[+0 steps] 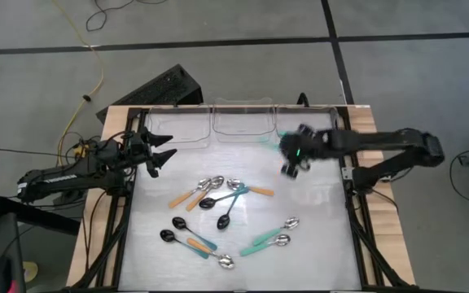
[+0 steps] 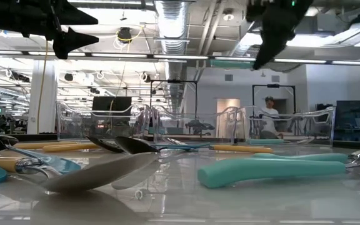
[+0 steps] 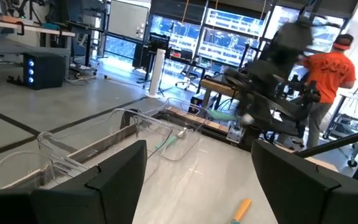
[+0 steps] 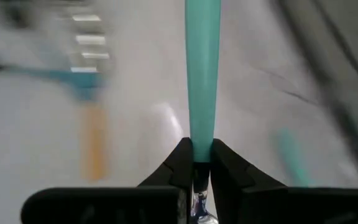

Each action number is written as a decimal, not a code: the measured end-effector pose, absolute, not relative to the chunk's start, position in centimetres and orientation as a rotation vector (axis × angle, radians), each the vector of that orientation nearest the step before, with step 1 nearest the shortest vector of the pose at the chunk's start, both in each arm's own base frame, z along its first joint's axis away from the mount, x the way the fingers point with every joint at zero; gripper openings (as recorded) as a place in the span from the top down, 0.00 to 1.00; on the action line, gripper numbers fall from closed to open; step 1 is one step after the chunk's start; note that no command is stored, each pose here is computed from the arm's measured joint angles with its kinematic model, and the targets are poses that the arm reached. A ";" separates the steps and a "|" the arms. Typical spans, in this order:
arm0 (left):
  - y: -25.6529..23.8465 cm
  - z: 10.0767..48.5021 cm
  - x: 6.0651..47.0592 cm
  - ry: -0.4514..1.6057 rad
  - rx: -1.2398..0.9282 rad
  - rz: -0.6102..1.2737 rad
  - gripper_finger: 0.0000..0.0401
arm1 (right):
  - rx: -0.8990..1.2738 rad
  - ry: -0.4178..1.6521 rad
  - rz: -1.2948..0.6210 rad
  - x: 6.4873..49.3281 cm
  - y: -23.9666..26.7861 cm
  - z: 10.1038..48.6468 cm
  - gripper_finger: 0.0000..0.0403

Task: Sort silverware by color (type)
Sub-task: Put the middle left light blue spoon into the top right transparent bin

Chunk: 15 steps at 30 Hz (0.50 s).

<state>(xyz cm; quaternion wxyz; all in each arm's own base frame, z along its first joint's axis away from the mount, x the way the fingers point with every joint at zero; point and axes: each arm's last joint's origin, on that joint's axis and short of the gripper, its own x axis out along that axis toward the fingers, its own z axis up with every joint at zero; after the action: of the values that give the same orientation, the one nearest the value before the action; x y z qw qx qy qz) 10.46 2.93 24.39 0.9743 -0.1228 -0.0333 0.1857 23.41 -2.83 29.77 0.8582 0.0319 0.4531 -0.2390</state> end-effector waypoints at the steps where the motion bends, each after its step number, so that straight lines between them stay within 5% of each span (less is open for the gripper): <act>1: 2.9 24.4 10.5 -0.067 -0.248 0.375 0.31 | 0.091 0.951 -0.551 22.7 -4.0 30.1 0.86; 7: 2.9 24.4 10.5 -0.067 -0.248 0.377 0.31 | 0.183 0.990 -0.786 19.1 -9.7 30.8 0.86; 15: 2.9 24.4 10.5 -0.067 -0.245 0.378 0.31 | 0.146 1.029 -0.857 16.7 -15.1 28.5 0.86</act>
<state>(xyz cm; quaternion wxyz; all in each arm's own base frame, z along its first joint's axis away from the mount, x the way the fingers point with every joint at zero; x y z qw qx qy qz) 10.45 2.94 24.39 0.9742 -0.1216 -0.0332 0.1874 16.66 -15.11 28.49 0.7817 0.0674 0.4764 -0.3969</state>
